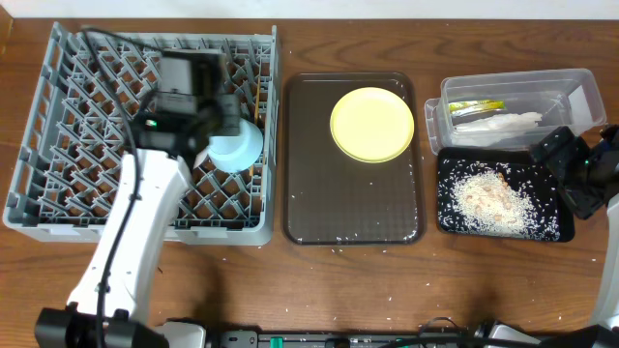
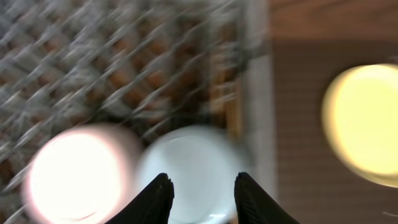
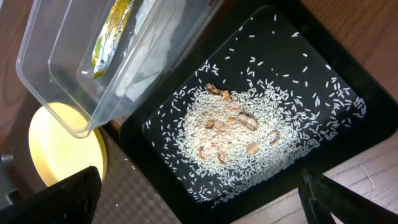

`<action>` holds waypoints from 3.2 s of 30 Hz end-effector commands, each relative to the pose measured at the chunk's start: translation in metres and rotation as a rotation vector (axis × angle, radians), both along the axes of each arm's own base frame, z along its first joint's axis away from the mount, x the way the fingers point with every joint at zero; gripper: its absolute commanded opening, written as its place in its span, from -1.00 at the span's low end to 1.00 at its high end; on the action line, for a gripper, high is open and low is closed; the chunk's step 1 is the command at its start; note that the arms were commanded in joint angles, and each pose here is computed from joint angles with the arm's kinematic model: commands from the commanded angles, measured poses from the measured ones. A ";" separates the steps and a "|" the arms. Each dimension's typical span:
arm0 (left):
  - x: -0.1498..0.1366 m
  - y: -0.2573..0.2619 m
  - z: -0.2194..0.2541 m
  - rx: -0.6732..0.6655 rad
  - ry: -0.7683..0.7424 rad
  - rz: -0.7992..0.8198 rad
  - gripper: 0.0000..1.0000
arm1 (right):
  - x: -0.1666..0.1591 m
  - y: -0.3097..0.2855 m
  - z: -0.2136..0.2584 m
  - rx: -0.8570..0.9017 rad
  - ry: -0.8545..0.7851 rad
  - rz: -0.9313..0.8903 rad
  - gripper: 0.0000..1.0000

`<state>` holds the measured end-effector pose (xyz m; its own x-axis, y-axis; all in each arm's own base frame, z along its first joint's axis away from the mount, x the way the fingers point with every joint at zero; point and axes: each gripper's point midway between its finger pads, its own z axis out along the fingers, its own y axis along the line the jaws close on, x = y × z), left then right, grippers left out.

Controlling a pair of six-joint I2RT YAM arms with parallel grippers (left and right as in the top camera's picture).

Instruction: Sort waste into correct bins and load items into the dishwasher

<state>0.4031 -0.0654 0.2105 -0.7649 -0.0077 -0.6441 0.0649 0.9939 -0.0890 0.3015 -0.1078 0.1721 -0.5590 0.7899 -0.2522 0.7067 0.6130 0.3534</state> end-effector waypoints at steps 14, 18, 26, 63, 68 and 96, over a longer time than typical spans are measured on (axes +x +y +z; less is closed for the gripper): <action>0.032 -0.198 -0.137 -0.237 0.123 -0.171 0.04 | 0.000 -0.002 0.002 0.002 -0.006 -0.016 0.98; 0.031 -0.222 -0.157 -0.280 0.135 -0.197 -0.40 | 0.000 -0.002 0.002 0.002 -0.006 -0.016 0.99; 0.005 -0.243 -0.184 -0.256 0.219 -0.253 -0.54 | 0.000 -0.002 0.002 0.002 -0.006 -0.016 0.99; -0.074 -0.151 0.032 -0.205 0.011 -0.183 0.55 | 0.038 0.247 -0.143 -0.011 0.016 0.499 0.01; -0.081 -0.146 0.040 -0.189 -0.009 -0.209 0.66 | 0.035 0.253 -0.179 0.059 0.101 0.416 -0.18; -0.080 -0.182 0.011 -0.371 0.165 -0.361 0.84 | 0.037 0.210 0.014 0.276 -0.488 0.781 -0.98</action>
<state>0.3332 -0.2268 0.2218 -0.8348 0.0146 -0.5504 0.2718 0.8803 -0.3889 0.3466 0.0871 0.1655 -0.8326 0.3740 -0.4086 -0.0022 0.7354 0.6776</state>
